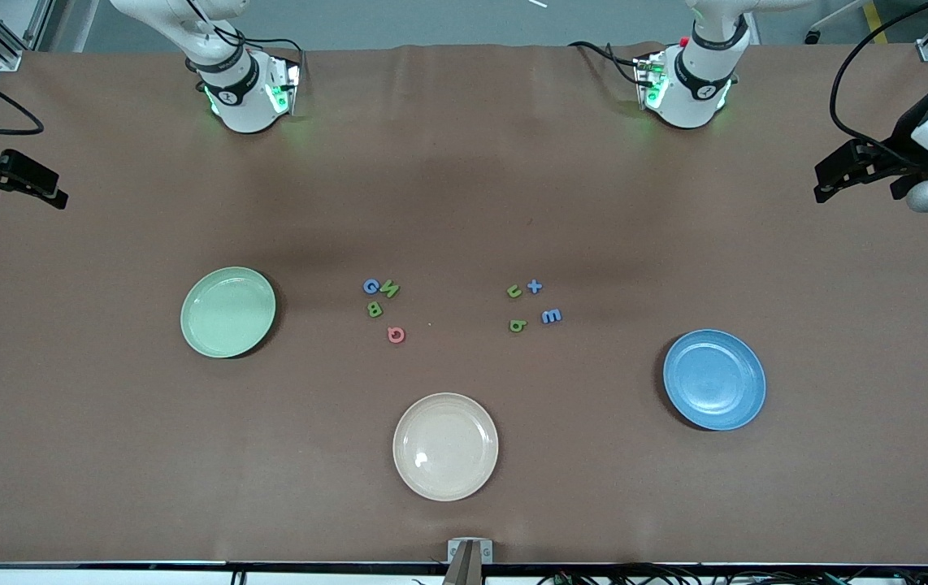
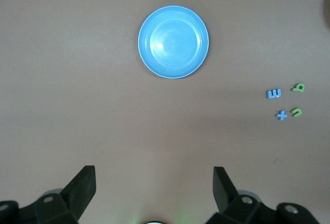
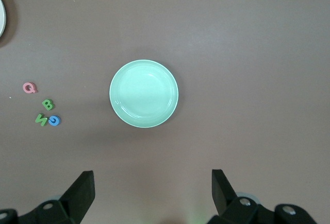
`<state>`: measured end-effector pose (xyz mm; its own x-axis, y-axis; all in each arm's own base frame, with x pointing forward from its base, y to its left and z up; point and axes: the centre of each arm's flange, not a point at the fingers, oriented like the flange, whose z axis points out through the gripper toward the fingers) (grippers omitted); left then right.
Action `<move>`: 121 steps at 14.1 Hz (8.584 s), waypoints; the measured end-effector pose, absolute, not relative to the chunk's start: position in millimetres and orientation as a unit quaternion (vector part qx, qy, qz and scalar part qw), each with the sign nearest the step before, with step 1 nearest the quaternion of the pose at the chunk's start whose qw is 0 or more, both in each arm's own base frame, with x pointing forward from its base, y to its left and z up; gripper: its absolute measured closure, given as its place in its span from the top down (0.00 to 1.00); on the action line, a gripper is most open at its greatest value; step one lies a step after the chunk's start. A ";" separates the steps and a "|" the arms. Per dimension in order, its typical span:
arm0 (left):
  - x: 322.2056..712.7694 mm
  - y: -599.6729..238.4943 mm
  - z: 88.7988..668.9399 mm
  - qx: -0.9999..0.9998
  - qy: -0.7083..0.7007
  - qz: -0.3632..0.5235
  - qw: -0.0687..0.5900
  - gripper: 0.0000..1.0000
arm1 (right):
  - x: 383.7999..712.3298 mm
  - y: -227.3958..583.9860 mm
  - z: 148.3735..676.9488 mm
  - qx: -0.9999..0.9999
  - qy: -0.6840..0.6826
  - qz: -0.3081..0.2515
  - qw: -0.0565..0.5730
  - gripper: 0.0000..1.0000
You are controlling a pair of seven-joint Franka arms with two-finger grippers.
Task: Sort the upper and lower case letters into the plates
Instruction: 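Move both grippers out from rest toward the scattered letters, then reach the pink Q with the right gripper while the left gripper grasps m, then lift the pink Q with the right gripper while the left gripper drops m, then grasp the green letter with the left gripper while the right gripper carries Q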
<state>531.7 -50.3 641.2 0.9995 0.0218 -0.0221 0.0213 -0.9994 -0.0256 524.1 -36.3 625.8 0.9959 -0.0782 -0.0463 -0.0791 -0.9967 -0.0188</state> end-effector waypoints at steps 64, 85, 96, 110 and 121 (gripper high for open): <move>621.3 -256.3 249.5 -0.995 -0.092 -0.010 -0.026 0.40 | 594.5 357.4 186.5 -0.986 0.166 0.006 0.022 0.88; 657.2 -123.0 249.3 -0.996 -0.076 0.007 -0.036 1.00 | 588.6 367.8 180.4 -0.983 0.182 0.002 0.022 0.43; 584.2 -348.0 232.8 -0.992 -0.119 0.029 -0.037 0.95 | 641.6 201.4 288.2 -0.994 0.095 0.055 0.001 0.35; 571.6 -410.1 187.1 -0.989 -0.138 0.039 -0.038 0.67 | 534.4 48.1 198.3 -0.994 0.069 0.089 0.006 0.35; 564.1 -418.5 175.1 -0.989 -0.138 0.044 -0.037 0.55 | 534.5 23.4 197.4 -0.993 0.069 0.097 0.011 0.86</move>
<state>564.1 -418.5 175.1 0.9579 0.2705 -0.0965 0.2770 -0.9590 0.0606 534.5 23.4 197.4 0.9717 -0.1341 -0.1943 -0.1384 -0.9903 -0.0089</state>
